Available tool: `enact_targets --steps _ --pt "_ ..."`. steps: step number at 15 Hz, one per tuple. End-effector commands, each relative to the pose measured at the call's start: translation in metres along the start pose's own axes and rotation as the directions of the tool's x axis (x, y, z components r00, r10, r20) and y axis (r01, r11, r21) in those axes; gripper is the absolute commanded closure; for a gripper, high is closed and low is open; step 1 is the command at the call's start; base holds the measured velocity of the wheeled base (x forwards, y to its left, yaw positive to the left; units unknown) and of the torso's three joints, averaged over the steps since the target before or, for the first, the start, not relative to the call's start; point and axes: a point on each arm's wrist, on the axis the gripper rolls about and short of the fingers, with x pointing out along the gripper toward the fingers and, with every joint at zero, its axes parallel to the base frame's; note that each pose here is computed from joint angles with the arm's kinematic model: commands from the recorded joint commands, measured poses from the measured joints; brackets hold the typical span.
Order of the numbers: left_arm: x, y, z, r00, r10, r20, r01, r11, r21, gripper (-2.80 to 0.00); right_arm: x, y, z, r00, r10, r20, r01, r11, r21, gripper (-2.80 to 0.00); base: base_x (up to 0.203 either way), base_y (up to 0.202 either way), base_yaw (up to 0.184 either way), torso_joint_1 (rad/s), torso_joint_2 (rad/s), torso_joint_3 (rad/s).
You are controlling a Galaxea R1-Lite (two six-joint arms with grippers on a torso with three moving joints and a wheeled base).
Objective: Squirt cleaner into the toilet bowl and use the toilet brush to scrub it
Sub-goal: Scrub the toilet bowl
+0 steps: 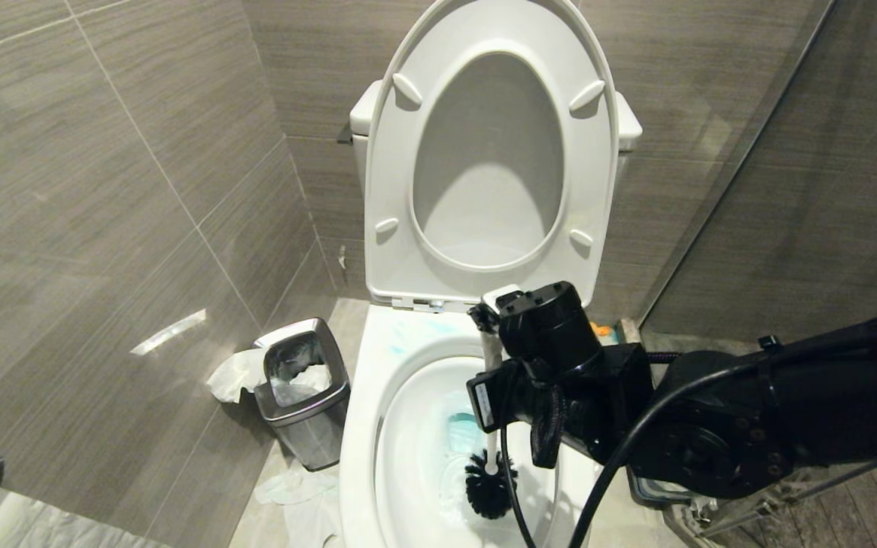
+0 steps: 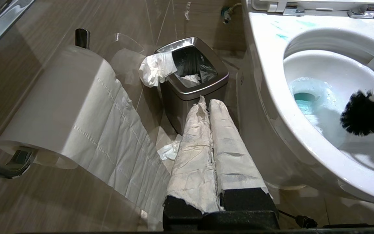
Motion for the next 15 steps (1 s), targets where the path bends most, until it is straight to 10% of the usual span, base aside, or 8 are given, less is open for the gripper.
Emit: enact_targets --steps 1,9,15 --pt "0.000 0.000 0.000 1.000 0.000 -0.002 0.000 1.000 0.000 0.00 -0.002 -0.021 0.014 0.998 -0.043 0.038 0.042 0.998 0.042 0.00 0.000 0.000 0.000 0.000 0.00 0.000" --pt "0.000 0.000 0.000 1.000 0.000 -0.002 0.000 1.000 0.000 0.00 0.060 -0.029 0.039 0.989 -0.117 0.092 0.109 0.990 0.094 0.00 0.000 0.000 0.000 0.000 0.00 0.000" --pt "0.000 0.000 0.000 1.000 0.000 -0.002 0.000 1.000 0.000 0.00 0.084 0.017 0.051 0.990 -0.043 0.132 0.037 0.998 0.049 0.00 0.000 0.000 0.000 0.000 0.00 0.000"
